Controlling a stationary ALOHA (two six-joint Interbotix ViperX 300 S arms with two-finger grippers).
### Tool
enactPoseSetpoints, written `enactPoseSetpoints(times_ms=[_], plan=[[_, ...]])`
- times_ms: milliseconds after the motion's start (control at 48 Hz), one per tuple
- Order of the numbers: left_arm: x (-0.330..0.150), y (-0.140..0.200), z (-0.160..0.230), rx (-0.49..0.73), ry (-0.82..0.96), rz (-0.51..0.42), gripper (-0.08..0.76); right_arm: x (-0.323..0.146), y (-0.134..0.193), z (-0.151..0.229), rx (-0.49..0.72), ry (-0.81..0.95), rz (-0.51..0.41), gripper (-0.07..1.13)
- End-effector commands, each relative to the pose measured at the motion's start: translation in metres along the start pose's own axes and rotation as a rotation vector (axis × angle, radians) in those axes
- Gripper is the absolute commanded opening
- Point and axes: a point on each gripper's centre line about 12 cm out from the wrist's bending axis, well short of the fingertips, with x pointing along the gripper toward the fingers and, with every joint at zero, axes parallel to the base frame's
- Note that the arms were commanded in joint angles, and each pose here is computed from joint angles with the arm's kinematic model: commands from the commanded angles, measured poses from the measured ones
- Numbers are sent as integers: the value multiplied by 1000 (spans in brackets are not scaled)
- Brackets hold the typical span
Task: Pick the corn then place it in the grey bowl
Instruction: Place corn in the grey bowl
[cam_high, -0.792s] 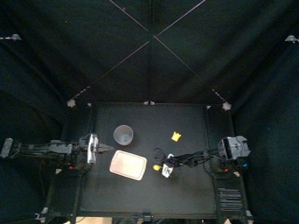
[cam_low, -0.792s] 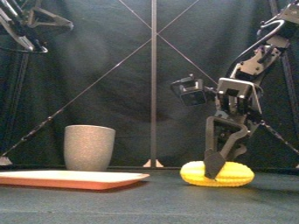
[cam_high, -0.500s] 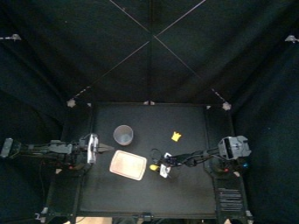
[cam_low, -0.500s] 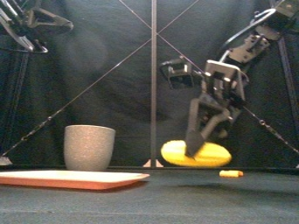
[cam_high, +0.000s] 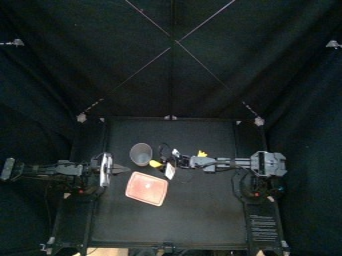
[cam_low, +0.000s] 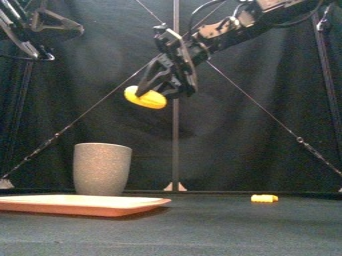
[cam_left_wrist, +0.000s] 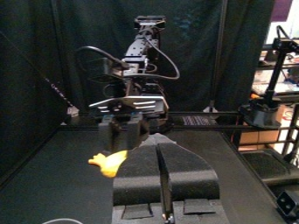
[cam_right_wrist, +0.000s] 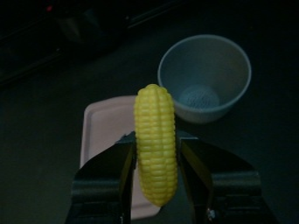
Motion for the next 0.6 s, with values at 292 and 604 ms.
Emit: enactPoseSetpoints(times_ms=[292, 604], plan=[[1, 0, 7, 0, -18, 0, -39, 71, -31, 69, 36, -98, -51, 505], [1, 0, 7, 3, -18, 0, -39, 85, -40, 60, -16, 8, -111, 669]])
